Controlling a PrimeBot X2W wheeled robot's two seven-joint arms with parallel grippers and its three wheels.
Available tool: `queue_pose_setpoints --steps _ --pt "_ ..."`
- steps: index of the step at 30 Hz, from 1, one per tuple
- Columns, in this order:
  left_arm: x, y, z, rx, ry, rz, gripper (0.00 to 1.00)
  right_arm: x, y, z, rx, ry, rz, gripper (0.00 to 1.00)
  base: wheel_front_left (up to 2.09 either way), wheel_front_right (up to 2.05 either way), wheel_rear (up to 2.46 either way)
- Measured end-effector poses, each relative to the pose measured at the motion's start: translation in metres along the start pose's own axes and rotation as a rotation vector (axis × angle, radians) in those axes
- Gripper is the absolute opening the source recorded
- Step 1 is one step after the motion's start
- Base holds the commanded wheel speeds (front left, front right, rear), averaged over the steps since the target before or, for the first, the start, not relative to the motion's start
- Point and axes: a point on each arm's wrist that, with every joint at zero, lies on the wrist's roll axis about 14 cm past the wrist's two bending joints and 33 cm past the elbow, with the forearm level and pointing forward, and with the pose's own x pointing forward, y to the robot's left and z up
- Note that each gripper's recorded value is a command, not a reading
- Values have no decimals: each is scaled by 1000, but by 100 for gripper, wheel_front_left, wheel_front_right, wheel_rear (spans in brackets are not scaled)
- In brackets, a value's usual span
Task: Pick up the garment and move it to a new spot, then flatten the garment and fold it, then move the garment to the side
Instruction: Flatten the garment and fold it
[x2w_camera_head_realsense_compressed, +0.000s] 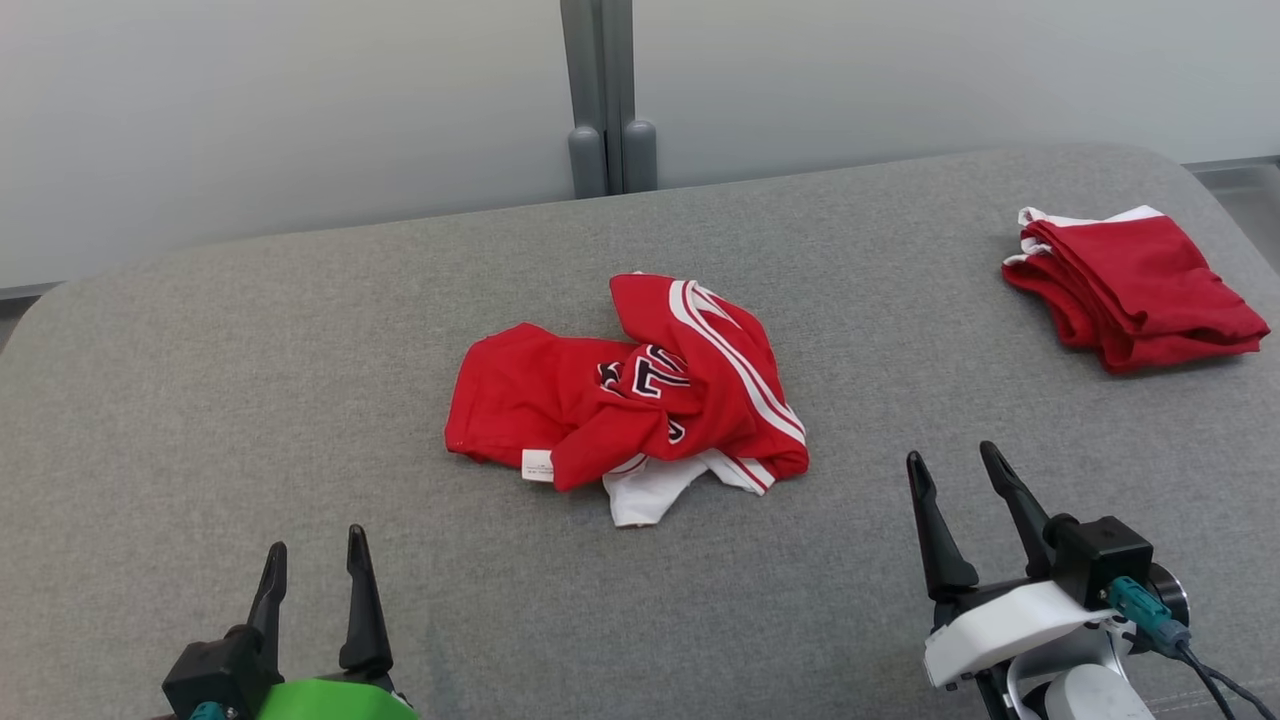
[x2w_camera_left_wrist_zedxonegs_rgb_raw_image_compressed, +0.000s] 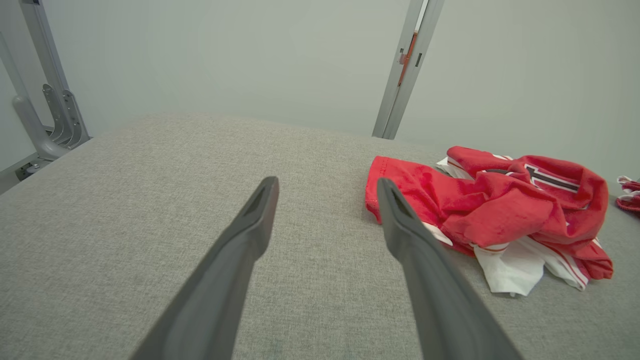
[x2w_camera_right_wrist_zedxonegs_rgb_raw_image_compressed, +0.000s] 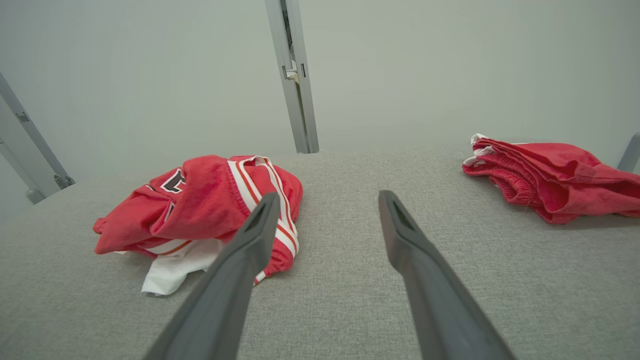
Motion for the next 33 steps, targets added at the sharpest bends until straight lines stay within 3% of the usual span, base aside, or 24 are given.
queue_pose_setpoints --steps 8,14,21,32,33 --pt "1 3 -4 -2 11 6 100 4 1 -6 -5 19 6 100 0 0 0" --pt "6 2 -6 -1 19 8 100 17 17 -26 -43 79 68 100 0 0 0" --pt "13 11 -10 -4 29 46 100 75 55 -32 -105 87 210 100 0 0 0" --pt "2 40 -12 -17 42 152 100 105 85 -103 -164 359 322 100 0 0 0" --pt "0 42 -13 -15 44 162 100 105 89 -107 -162 371 333 93 0 0 0"
